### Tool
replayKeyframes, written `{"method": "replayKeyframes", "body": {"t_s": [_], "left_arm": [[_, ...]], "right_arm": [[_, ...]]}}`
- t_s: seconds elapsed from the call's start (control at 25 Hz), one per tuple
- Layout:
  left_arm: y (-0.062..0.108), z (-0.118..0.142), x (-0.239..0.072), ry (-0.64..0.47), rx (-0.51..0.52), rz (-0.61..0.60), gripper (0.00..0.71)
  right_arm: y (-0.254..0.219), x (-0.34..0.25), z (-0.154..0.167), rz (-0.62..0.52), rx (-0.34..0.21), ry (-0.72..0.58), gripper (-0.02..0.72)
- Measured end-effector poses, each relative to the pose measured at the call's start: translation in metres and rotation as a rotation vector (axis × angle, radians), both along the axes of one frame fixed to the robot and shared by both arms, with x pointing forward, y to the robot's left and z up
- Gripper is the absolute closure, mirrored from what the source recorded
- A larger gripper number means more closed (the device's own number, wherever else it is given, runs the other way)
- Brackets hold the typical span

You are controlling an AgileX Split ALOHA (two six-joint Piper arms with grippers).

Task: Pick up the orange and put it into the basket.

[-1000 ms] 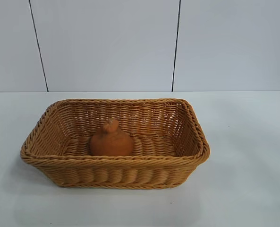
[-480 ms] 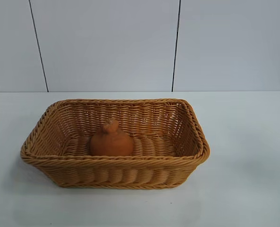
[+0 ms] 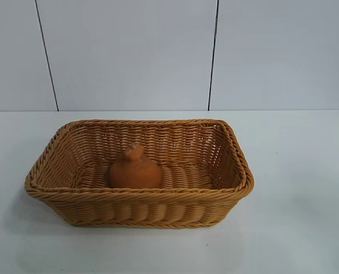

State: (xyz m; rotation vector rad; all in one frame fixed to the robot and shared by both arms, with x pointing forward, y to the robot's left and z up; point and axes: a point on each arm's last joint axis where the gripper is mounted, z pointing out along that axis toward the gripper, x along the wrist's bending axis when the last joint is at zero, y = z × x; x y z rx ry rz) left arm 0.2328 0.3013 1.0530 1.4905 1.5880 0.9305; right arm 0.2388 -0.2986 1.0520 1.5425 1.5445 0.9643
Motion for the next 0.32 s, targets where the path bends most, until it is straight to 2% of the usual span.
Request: {"method": "replayKeyframes", "body": {"t_s": [0.32], "left_arm": [[0.0000, 0.0000, 0.0000, 0.000, 0.000, 0.000, 0.154]], "right_arm": [[0.0000, -0.0031, -0.0001, 0.000, 0.000, -0.019, 0.072]]}}
